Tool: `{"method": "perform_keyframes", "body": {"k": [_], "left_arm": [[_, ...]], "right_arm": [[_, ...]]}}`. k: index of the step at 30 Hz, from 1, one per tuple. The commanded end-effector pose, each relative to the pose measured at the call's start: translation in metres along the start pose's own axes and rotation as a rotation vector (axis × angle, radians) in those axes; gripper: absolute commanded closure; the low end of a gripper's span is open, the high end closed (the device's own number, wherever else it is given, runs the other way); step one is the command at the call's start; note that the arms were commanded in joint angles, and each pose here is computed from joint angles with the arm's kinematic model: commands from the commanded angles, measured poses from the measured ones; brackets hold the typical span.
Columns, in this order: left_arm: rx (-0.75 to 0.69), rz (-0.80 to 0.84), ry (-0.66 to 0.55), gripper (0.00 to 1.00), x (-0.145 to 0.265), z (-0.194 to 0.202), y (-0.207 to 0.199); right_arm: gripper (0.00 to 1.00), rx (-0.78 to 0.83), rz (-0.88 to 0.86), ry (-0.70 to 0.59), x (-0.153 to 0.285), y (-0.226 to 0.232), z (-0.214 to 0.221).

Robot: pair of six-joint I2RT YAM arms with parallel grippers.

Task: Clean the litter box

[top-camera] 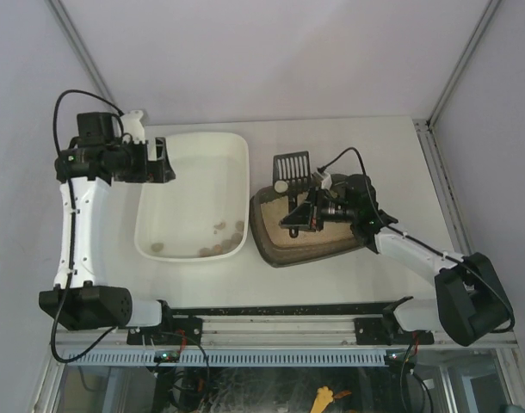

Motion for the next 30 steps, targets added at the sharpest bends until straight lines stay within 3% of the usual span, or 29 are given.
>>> {"method": "perform_keyframes", "body": {"k": [1,6,11,15,20,26,30], "left_arm": [[0.019,-0.015,0.009,0.00,0.019,-0.012,0.009],[0.067,0.016,0.001,0.00,0.033,-0.013,0.011],[0.101,-0.031,-0.052,0.00,0.047,-0.014,0.020],[0.186,-0.139,-0.146,0.00,0.065,-0.022,0.048],[0.206,-0.190,-0.218,0.00,0.089,-0.027,0.067],[0.176,-0.243,-0.249,0.00,0.096,-0.025,0.072],[0.183,-0.237,-0.272,0.00,0.093,-0.024,0.072]], "right_arm": [[1.00,0.090,-0.082,0.030,-0.015,0.027,-0.019],[1.00,0.078,-0.156,0.053,-0.029,0.037,-0.024],[1.00,0.172,-0.024,0.120,-0.064,0.038,-0.019],[1.00,0.232,0.186,0.232,-0.101,0.026,-0.012],[1.00,0.441,0.483,0.306,-0.126,0.013,0.000],[1.00,0.844,0.979,0.331,-0.136,0.001,0.002],[1.00,1.010,1.164,0.327,-0.143,0.003,0.003]]}}
Point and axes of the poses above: each gripper's point midway between its finger pads, its own x axis back along the fingers, its own y axis along the line the jaws close on, z = x × y, the point moved 5 cm from there along x, back along the fingers, and after that the axes turned 8 degrees about x, right-handed, at the moved point
